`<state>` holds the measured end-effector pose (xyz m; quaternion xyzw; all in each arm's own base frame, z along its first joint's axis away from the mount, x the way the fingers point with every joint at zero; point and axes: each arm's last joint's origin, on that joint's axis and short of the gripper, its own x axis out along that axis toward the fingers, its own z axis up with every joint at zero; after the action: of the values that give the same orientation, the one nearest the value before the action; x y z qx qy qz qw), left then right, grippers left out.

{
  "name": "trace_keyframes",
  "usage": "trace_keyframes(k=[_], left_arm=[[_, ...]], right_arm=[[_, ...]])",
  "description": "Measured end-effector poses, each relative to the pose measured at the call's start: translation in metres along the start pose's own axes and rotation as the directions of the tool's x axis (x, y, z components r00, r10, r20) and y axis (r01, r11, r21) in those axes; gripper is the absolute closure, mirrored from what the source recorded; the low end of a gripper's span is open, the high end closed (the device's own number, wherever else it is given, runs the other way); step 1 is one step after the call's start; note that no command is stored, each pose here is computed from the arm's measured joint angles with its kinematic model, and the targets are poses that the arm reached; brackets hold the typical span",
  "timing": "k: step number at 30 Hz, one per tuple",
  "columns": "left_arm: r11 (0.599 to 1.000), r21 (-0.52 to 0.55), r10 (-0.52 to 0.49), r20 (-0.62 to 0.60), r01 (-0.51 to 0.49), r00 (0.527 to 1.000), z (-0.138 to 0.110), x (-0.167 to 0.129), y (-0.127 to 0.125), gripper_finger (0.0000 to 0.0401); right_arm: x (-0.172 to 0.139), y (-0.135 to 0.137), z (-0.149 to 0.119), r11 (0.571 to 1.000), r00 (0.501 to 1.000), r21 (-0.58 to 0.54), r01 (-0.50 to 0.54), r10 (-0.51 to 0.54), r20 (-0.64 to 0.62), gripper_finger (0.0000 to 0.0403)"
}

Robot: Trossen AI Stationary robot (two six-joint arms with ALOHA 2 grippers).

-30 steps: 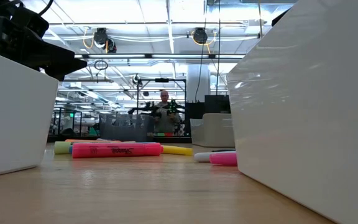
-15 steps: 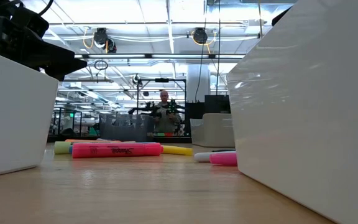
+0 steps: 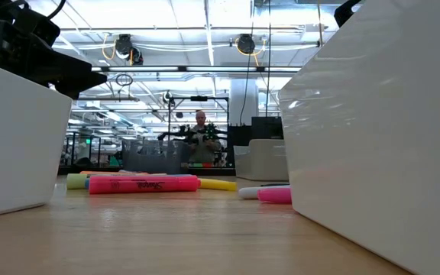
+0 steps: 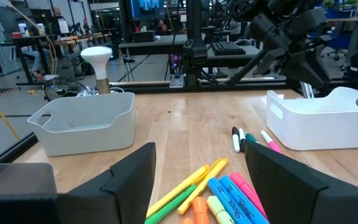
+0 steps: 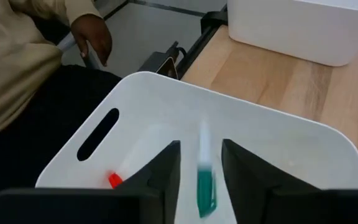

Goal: Pick & Place Markers
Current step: Put the top green highlighter pen into the right white bin, then adjust the highlighter pens on the table

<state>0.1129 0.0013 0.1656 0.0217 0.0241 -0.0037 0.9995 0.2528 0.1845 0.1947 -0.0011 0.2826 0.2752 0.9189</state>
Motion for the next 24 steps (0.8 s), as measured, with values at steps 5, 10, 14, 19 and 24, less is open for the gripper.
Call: trace_keyframes(k=[5, 10, 14, 19, 24], left_arm=[[1.0, 0.0, 0.0, 0.0, 0.0, 1.0, 0.0, 0.0, 0.0, 0.015], [1.0, 0.0, 0.0, 0.0, 0.0, 1.0, 0.0, 0.0, 0.0, 0.015], [1.0, 0.0, 0.0, 0.0, 0.0, 1.0, 0.0, 0.0, 0.0, 0.015], [1.0, 0.0, 0.0, 0.0, 0.0, 1.0, 0.0, 0.0, 0.0, 0.015], [1.0, 0.0, 0.0, 0.0, 0.0, 1.0, 0.0, 0.0, 0.0, 0.015]], right_arm=[[0.0, 0.0, 0.0, 1.0, 1.0, 0.0, 0.0, 0.0, 0.0, 0.027], [0.0, 0.0, -0.0001, 1.0, 1.0, 0.0, 0.0, 0.0, -0.001, 0.0264], [0.0, -0.0001, -0.0001, 1.0, 1.0, 0.0, 0.0, 0.0, -0.001, 0.0266], [0.0, -0.0002, -0.0002, 1.0, 1.0, -0.001, 0.001, -0.001, -0.003, 0.0267], [-0.0001, -0.0025, 0.003, 0.992, 0.997, -0.1, 0.076, -0.072, 0.039, 0.0268]])
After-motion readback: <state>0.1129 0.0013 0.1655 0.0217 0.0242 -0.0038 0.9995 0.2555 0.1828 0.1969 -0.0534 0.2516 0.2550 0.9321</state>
